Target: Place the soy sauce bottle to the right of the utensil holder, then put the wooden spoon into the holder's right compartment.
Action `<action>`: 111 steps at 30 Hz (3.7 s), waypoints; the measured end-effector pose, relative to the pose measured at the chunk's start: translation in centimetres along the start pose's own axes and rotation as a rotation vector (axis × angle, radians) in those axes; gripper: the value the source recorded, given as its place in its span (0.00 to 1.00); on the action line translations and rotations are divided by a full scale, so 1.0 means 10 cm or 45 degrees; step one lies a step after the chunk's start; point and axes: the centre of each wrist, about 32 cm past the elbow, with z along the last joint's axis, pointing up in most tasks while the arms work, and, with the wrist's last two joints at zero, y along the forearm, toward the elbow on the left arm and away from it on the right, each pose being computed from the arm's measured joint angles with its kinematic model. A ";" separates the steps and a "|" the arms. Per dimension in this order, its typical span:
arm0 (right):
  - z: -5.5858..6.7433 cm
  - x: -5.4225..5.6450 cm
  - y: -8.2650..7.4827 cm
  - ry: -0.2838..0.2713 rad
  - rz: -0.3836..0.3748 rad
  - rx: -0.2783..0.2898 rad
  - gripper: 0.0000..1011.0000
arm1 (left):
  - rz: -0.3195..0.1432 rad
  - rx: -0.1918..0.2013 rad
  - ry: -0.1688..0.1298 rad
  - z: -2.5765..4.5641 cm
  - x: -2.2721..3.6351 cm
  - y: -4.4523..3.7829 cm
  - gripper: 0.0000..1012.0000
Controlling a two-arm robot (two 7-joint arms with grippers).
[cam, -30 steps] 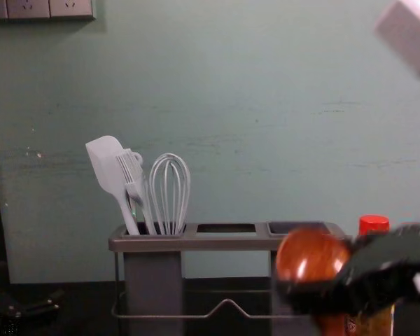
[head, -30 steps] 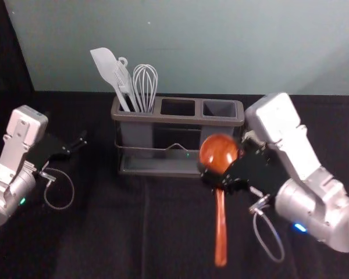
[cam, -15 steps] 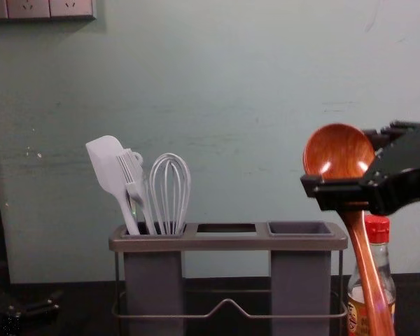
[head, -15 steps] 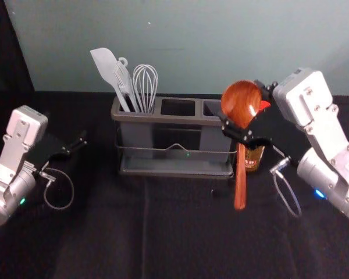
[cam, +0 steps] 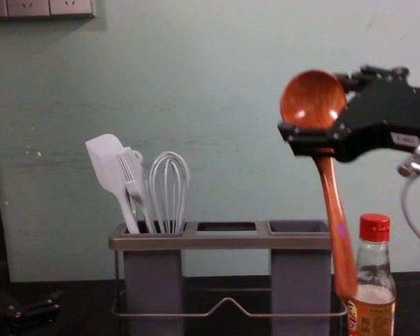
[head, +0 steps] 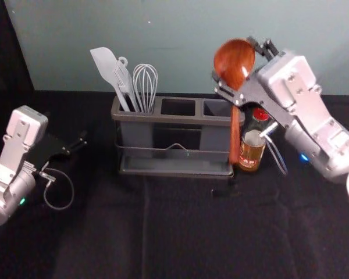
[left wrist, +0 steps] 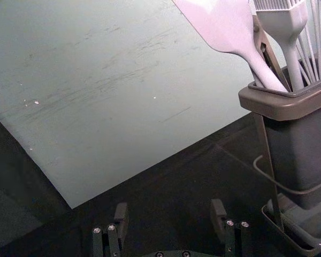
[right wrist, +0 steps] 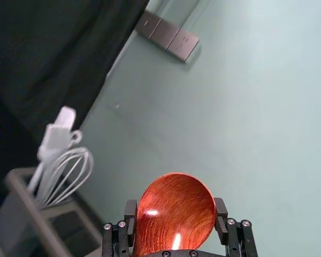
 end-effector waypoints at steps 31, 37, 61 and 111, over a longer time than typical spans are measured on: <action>-0.15 0.03 0.65 -0.185 -0.121 0.148 0.86 | 0.000 0.000 0.000 0.000 0.000 0.000 0.99; -0.34 -0.08 0.67 -0.173 -0.108 0.122 0.86 | 0.000 0.000 0.000 0.000 0.000 0.000 0.99; -0.70 -0.33 0.62 -0.084 -0.099 0.034 0.99 | 0.000 0.000 0.000 0.000 0.000 0.000 0.99; -0.47 -0.39 -0.97 0.600 0.024 -0.579 0.99 | 0.000 0.000 0.000 0.000 0.000 0.000 0.99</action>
